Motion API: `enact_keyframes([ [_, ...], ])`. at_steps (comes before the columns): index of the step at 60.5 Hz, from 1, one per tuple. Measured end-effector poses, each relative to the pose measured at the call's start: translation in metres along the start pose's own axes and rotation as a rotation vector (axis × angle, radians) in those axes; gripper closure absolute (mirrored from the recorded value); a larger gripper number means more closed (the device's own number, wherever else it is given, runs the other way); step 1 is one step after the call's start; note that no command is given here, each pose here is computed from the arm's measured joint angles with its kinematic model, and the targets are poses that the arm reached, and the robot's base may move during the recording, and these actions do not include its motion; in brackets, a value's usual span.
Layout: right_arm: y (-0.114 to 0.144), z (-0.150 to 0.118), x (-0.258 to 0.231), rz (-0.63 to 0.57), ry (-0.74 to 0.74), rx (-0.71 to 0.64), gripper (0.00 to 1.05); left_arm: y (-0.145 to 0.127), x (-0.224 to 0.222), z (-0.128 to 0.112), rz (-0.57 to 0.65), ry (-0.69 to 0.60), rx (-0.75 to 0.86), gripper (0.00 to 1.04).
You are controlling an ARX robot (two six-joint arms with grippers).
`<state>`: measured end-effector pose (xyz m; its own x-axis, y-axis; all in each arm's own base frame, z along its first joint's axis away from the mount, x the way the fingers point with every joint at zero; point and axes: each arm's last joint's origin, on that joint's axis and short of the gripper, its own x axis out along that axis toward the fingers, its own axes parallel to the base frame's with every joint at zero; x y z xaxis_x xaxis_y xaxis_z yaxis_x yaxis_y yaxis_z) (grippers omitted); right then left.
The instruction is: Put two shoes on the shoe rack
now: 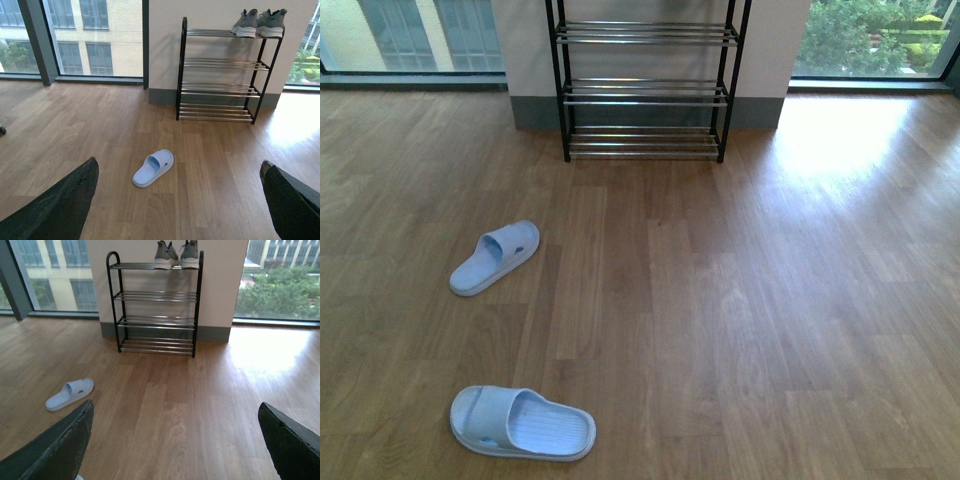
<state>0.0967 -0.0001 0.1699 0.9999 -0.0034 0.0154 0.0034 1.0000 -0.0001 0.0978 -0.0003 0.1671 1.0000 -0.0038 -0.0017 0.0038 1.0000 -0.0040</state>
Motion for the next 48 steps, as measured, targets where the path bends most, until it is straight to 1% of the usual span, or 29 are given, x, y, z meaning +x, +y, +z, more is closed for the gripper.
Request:
enact_keyframes([
  [48,0.0001,0.0,0.0,0.003,0.0,0.0,0.09,0.0001,0.0,0.0,0.002,0.0,0.0,0.09],
])
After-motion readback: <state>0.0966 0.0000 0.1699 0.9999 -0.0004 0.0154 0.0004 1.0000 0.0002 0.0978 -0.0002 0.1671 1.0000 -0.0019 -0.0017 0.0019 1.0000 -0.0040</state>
